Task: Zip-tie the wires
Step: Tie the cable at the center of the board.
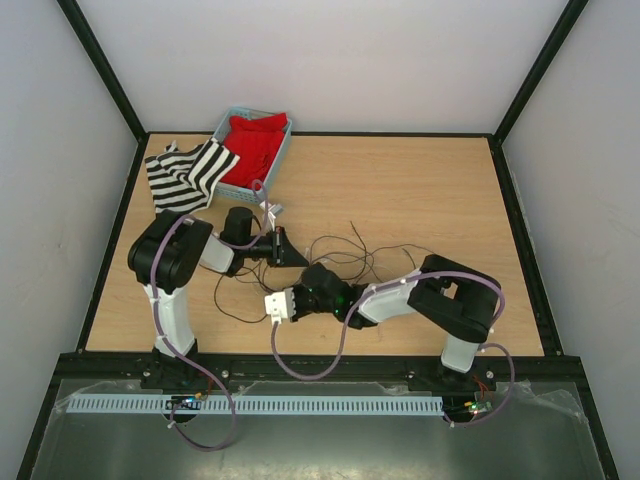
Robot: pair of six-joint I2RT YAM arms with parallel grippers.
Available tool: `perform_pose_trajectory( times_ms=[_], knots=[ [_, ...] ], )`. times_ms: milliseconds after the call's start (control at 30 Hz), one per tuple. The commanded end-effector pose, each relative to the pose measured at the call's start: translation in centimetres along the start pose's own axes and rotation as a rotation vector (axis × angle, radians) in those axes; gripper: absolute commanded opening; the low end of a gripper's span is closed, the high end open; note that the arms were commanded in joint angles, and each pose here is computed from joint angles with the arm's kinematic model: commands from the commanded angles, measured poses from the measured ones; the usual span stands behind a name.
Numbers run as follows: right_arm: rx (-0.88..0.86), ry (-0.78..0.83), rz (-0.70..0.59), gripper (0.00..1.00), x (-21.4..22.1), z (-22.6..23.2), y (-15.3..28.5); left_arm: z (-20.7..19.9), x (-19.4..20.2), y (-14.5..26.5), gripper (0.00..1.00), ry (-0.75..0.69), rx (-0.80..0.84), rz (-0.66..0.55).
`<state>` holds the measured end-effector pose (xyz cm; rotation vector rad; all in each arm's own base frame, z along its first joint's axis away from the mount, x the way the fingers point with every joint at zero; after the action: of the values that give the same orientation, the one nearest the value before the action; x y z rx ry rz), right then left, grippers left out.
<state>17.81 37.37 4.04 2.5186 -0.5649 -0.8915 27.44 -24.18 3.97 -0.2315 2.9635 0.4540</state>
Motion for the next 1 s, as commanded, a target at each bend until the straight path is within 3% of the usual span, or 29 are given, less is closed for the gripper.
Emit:
perform_pose_trajectory(
  times_ms=[0,167,333,700,967],
  knots=[
    [-0.205,-0.249,-0.111,0.0,-1.2,2.3,0.8,-1.7,-0.5,0.2,0.0,-0.083,0.047,-0.01],
    [-0.274,-0.447,-0.184,0.0,-1.0,2.1,1.2,-2.6,-0.7,0.4,0.0,-0.122,0.068,-0.032],
    [-0.228,-0.597,-0.2,0.0,-0.8,1.0,1.8,-3.2,-0.5,0.9,0.0,-0.156,0.076,-0.053],
    [-0.105,-0.812,-0.198,0.0,0.3,0.0,4.2,-4.5,-0.2,2.4,0.0,-0.316,0.07,-0.15],
    [-0.049,-0.922,-0.277,0.0,0.1,-1.2,5.2,-5.5,0.4,3.6,0.0,-0.443,0.065,-0.229]
  ],
)
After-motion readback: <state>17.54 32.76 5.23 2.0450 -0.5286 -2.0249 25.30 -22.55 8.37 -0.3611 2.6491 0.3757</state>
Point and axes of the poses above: each gripper's point midway between its finger pads, its own y axis back along the fingers, its own z axis along the line the jaws close on, x = y × z, the point moved 3 cm from there along y, back along the fingers, and after that the axes turned 15 degrees about y, right-handed, at the moved point
